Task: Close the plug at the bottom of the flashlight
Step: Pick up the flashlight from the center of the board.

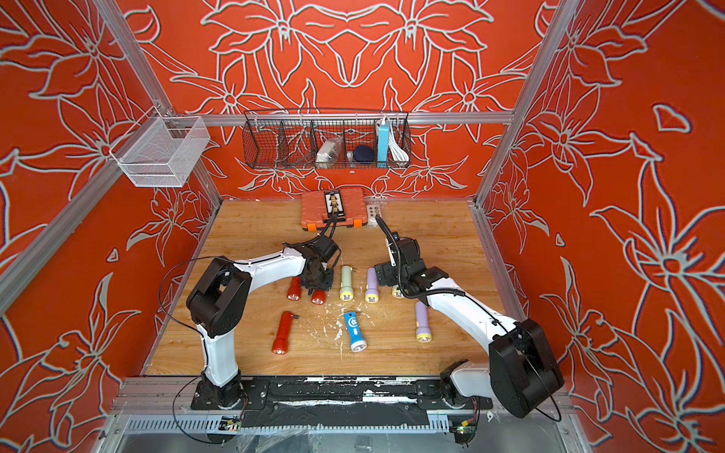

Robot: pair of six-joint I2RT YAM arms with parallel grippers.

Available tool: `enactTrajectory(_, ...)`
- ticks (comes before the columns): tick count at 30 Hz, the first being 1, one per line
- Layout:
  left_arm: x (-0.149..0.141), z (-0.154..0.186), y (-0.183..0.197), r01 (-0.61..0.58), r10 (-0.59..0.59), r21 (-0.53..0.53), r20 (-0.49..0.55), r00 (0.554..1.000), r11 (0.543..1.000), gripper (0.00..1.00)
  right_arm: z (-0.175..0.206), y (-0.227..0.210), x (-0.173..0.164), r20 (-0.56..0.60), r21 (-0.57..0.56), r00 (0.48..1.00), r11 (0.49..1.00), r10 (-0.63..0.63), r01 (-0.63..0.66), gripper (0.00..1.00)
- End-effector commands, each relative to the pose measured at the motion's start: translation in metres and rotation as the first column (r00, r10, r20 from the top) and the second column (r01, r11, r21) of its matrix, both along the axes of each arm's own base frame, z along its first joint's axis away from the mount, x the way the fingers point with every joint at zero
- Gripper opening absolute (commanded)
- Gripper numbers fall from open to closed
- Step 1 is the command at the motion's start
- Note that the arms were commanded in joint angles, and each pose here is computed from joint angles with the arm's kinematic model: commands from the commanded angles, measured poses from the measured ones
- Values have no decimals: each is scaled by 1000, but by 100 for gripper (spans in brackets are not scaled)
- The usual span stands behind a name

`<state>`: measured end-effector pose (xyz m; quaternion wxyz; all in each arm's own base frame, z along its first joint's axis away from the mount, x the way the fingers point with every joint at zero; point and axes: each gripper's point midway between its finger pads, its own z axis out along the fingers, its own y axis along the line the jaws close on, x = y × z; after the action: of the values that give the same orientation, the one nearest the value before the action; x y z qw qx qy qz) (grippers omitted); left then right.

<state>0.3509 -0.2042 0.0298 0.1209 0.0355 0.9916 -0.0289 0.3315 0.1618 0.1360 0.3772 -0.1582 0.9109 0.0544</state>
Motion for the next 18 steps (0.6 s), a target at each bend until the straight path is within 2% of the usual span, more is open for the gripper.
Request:
enactTrajectory(1, 17, 46, -3, 29, -28, -9, 113, 993, 1000, 8, 20, 2, 4, 22, 15, 1000, 1000, 14, -14, 98)
enactTrajectory(3, 22, 66, -5, 48, -44, -16, 161, 986, 999, 0, 27, 4, 4, 29, 26, 999, 999, 23, -23, 98)
enactTrajectory(8, 26, 121, -7, 98, -80, -53, 282, 956, 994, 0, 45, 6, 6, 66, 37, 997, 999, 36, -38, 98)
enactTrajectory(12, 17, 160, -14, 201, -144, -114, 377, 915, 973, 0, 55, 3, 9, 83, 33, 996, 999, 24, -26, 98)
enactTrajectory(14, 9, 178, -21, 281, -192, -148, 439, 878, 948, 0, 62, 4, 10, 95, 44, 995, 999, 22, -26, 98)
enactTrajectory(18, -8, 216, -28, 418, -231, -190, 601, 765, 888, 0, 79, 9, 10, 127, 88, 991, 995, 32, -44, 98)
